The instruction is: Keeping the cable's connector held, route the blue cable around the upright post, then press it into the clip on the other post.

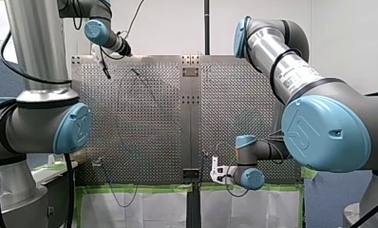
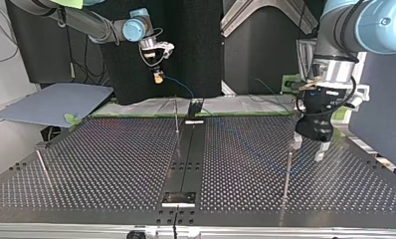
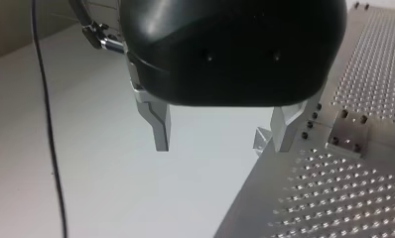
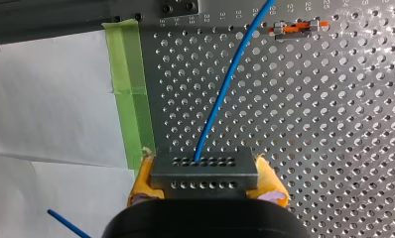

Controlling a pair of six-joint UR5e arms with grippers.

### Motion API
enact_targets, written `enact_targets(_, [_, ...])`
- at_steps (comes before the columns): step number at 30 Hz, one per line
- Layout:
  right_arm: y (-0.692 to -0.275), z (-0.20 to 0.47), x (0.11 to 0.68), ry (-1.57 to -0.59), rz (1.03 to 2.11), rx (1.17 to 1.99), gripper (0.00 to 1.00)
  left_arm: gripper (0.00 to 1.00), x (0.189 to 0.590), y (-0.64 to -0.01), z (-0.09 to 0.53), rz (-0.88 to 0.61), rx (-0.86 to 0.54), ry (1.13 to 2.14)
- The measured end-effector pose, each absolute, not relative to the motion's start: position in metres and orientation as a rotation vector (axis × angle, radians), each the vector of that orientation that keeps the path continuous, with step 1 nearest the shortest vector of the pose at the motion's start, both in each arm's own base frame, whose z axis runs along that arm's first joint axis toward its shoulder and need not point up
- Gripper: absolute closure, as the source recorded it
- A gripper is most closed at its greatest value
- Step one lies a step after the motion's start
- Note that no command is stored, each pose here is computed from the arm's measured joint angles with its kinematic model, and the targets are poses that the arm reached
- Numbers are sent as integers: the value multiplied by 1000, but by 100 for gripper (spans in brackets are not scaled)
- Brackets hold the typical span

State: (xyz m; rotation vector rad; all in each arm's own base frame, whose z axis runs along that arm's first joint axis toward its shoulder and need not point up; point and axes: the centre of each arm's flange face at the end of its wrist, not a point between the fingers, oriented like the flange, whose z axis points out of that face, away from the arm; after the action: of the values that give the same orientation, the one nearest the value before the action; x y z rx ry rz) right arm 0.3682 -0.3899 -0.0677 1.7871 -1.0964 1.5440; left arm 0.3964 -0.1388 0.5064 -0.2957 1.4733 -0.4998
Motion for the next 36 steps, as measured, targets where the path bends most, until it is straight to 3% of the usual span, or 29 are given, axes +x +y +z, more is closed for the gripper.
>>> enact_targets(15, [-390,-67,369,-1094,1547,1783,100,0,399,-143,546,-326,-249,1505])
enact_targets(36, [-389,-67,370,-1090,1551,1785,100,0,407,-160,515,-122,-121,1651])
